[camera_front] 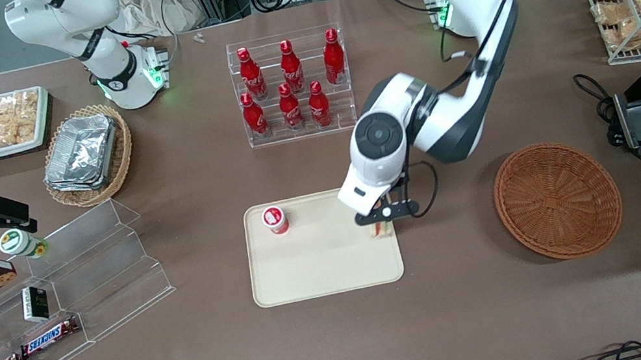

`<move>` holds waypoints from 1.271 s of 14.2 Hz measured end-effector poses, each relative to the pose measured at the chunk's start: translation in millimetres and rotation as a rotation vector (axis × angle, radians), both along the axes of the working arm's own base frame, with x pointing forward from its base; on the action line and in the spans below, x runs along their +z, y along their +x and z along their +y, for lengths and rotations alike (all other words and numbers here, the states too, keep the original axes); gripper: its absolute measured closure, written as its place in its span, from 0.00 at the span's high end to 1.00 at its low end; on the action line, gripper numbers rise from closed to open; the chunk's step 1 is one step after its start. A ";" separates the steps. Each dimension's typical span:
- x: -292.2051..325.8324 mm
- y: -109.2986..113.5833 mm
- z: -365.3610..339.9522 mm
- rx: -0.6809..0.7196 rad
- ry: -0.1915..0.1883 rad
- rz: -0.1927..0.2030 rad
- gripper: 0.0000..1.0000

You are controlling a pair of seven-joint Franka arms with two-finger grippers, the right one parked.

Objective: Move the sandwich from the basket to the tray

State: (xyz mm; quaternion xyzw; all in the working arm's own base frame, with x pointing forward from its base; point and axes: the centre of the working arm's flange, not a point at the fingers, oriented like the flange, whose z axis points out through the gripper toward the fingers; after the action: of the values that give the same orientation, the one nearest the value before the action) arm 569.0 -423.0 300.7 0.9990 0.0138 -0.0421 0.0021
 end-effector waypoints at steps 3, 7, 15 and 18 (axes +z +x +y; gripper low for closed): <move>-38.7 13.8 3.9 -0.017 0.006 -0.044 0.20; -54.4 17.7 1.4 -0.026 -0.007 -0.069 0.44; 15.9 35.2 22.3 0.043 -0.009 -0.063 1.00; 122.5 48.1 86.5 0.120 -0.061 -0.029 1.00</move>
State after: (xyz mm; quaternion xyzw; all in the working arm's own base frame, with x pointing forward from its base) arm 617.1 -336.5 423.2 0.9964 0.0722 -0.0277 0.0351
